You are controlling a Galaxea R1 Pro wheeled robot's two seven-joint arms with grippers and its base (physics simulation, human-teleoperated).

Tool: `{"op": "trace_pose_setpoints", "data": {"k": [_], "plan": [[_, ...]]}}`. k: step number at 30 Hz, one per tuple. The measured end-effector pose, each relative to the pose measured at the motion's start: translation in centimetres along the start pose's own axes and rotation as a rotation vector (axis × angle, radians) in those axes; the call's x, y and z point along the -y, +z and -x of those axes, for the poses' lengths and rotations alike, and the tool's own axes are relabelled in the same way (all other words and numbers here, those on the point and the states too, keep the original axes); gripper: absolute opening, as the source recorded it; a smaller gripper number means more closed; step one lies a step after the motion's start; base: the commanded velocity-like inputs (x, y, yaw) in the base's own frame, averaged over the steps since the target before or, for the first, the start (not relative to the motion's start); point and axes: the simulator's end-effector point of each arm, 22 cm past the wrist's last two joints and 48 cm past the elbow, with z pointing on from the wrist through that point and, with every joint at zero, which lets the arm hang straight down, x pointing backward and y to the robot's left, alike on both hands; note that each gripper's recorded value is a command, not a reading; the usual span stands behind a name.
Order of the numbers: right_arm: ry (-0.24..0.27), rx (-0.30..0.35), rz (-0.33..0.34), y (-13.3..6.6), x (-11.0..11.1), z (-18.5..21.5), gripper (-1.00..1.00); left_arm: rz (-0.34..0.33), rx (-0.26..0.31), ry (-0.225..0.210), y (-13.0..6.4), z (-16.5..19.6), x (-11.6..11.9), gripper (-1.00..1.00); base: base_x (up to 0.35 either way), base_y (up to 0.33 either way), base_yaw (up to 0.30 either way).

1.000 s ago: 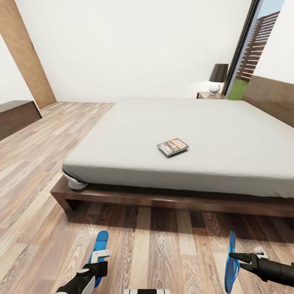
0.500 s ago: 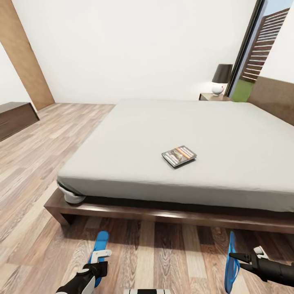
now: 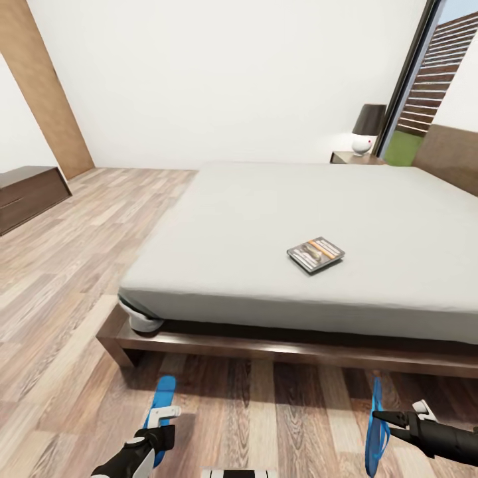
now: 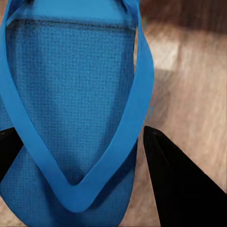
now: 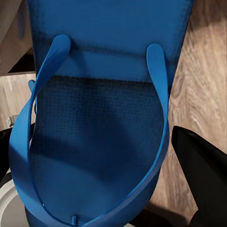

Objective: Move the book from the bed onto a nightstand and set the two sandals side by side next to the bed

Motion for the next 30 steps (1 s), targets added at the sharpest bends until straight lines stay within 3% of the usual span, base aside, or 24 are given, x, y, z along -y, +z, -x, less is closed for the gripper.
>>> {"op": "trace_pose_setpoints", "data": {"k": [12,30], "plan": [[0.0,0.0,0.0,0.0,0.0,0.0,-1.0,-0.001,0.0,0.001,0.0,0.0,0.1,-1.0,0.254,0.162,0.0],[0.017,-0.015,-0.01,0.5,0.8,-0.5,-1.0,0.0,-0.025,0.002,0.6,-1.2,0.1,-1.0,0.013,0.006,0.0]]}}
